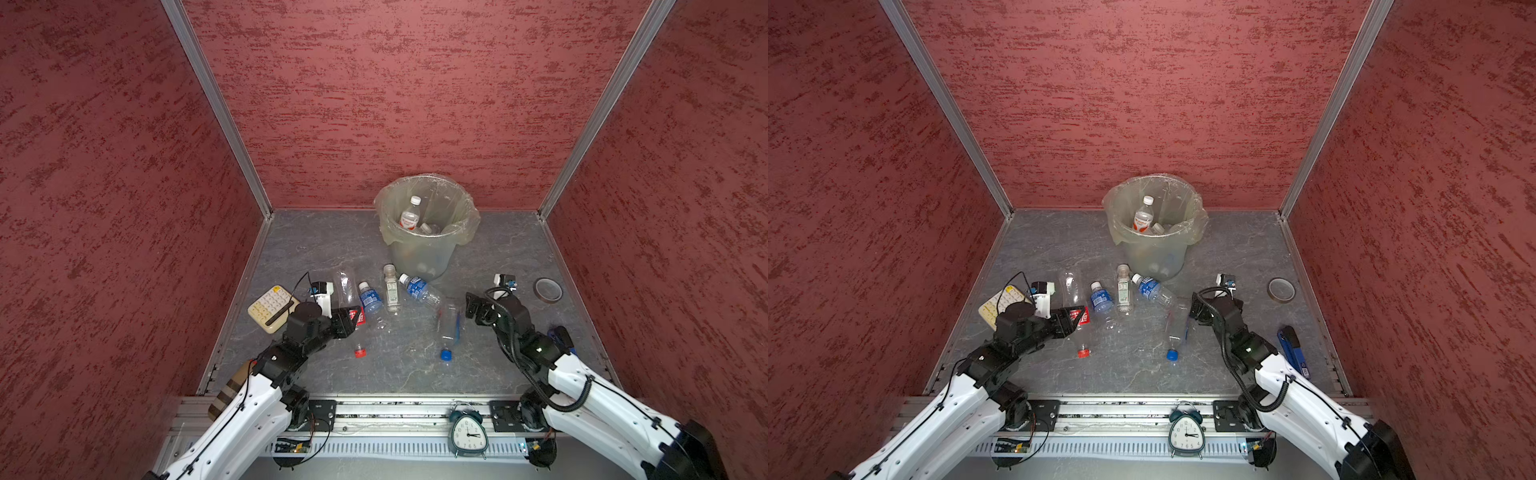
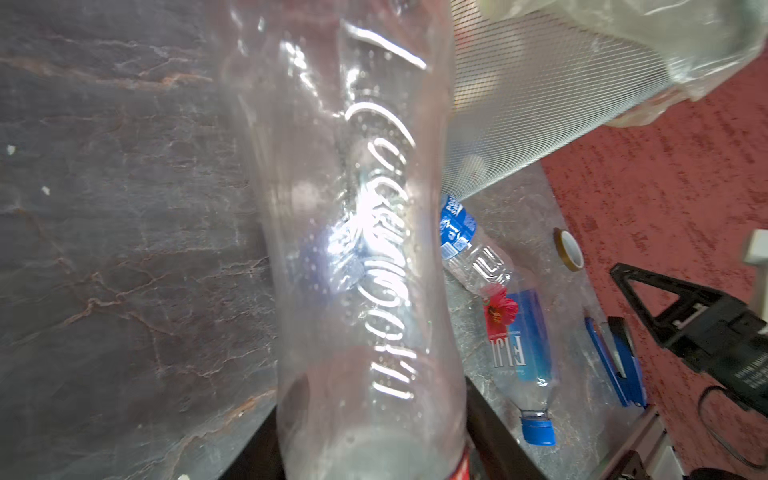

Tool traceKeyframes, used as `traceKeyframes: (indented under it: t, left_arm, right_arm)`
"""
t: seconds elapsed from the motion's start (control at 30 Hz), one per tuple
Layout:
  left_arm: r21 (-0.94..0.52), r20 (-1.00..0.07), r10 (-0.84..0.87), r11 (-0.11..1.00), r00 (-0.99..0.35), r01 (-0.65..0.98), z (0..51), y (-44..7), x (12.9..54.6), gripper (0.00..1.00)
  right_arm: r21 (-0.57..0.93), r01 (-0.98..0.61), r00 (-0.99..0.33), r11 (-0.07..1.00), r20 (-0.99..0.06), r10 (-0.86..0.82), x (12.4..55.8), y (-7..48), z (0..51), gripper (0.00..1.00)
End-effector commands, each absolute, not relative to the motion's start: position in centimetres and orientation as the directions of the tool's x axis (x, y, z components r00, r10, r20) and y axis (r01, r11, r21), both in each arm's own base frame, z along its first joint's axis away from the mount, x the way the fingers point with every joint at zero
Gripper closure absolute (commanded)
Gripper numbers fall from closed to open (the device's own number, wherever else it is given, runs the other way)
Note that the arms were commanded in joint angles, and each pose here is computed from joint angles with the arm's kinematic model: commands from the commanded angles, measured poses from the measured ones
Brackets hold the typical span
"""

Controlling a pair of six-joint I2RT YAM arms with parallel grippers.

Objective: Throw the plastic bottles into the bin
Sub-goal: 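Lift the Coca-Cola bottle upright with the left gripper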

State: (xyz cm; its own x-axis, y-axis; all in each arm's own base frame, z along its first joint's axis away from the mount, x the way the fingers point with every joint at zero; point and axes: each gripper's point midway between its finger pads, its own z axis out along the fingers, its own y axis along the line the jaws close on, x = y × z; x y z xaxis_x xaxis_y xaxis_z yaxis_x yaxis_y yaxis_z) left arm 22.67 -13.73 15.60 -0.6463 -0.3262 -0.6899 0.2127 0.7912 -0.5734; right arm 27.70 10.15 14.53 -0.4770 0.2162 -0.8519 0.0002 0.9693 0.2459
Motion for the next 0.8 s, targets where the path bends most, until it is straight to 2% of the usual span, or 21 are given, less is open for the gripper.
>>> traceKeyframes:
  t: [0.0,0.27,0.47,0.63,0.77]
  left_arm:
    - [-0.574,-0.726,-0.304,0.761,-0.617,0.301,17.1,-14.4,21.7,0.44]
    - [-0.573,-0.76,-0.295,0.726,-0.579,0.382,20.8,-14.8,20.5,0.44]
    - [-0.557,-0.791,-0.294,0.71,-0.537,0.432,24.1,-15.4,21.2,0.44]
    - [-0.526,-0.831,-0.291,0.688,-0.473,0.501,29.0,-17.4,24.1,0.43]
    - [-0.441,-0.894,-0.282,0.688,-0.348,0.576,36.6,-20.0,29.2,0.43]
  right_arm:
    - [0.261,0.018,-0.457,0.965,-0.856,0.24,27.9,10.0,14.7,0.01]
    - [0.262,0.034,-0.448,0.964,-0.859,0.249,27.9,9.6,14.8,0.01]
    - [0.267,0.016,-0.449,0.964,-0.859,0.245,27.8,9.8,14.9,0.01]
    - [0.271,0.011,-0.448,0.963,-0.859,0.247,27.7,9.9,14.9,0.01]
    - [0.267,-0.002,-0.463,0.964,-0.855,0.236,27.9,10.3,14.7,0.01]
